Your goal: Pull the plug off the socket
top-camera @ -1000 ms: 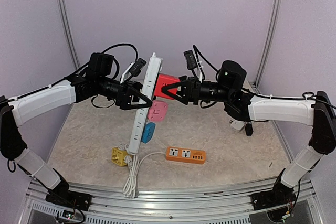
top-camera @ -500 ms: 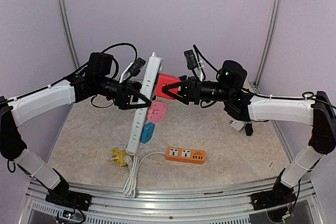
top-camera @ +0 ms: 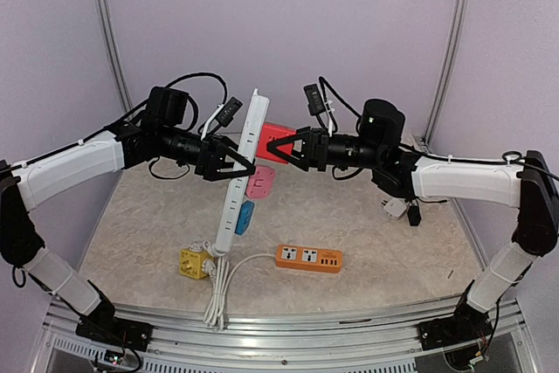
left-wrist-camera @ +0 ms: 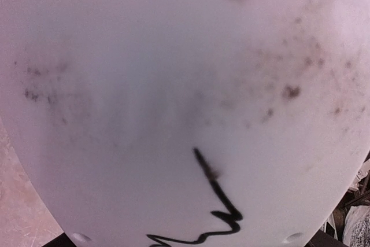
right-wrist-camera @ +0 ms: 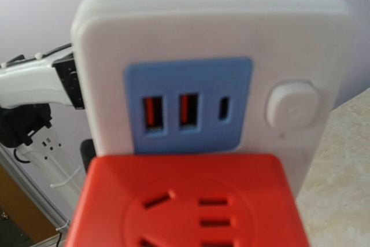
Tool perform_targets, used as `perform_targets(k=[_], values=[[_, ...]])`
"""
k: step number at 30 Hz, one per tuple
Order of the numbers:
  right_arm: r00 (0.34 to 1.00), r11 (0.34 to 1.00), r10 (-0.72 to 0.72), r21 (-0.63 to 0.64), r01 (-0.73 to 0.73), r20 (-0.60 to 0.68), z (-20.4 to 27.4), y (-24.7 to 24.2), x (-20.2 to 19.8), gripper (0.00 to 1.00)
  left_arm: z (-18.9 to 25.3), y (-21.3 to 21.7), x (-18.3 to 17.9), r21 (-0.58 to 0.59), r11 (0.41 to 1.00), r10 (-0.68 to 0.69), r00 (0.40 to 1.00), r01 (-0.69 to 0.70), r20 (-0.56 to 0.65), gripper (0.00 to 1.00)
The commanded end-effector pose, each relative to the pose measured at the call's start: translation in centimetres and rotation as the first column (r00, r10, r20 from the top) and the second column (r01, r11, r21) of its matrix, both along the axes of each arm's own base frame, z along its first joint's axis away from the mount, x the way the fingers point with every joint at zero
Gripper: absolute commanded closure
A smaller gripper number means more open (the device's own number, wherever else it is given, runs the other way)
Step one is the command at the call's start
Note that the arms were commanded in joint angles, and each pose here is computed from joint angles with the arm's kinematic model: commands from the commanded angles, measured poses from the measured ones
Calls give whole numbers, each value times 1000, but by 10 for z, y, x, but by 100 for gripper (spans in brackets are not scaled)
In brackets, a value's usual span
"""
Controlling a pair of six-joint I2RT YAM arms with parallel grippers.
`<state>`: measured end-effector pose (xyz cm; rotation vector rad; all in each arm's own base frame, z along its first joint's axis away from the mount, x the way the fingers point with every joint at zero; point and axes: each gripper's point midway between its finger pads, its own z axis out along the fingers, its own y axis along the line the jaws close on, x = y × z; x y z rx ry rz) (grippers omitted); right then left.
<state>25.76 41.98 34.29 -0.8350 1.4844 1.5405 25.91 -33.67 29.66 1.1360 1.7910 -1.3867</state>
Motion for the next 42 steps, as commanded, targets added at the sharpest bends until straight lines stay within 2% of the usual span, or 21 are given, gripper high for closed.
perform_targets(k=[1, 16, 34, 42], values=[[1000, 999, -4, -41, 3, -18, -8, 7, 1, 92, 19, 1, 17, -8, 997, 79, 996, -79, 44, 95], [990, 989, 134, 56, -137, 51, 20, -2, -29, 92, 37, 0, -18, -106, 988, -112, 993, 116, 44, 95], [983, 976, 179, 114, -184, 50, 27, -10, -37, 93, 44, 6, -19, -138, 982, -125, 991, 129, 40, 95], [985, 979, 166, 115, -170, 42, 25, -14, -33, 93, 39, 10, 0, -106, 994, -19, 998, 24, 56, 96]])
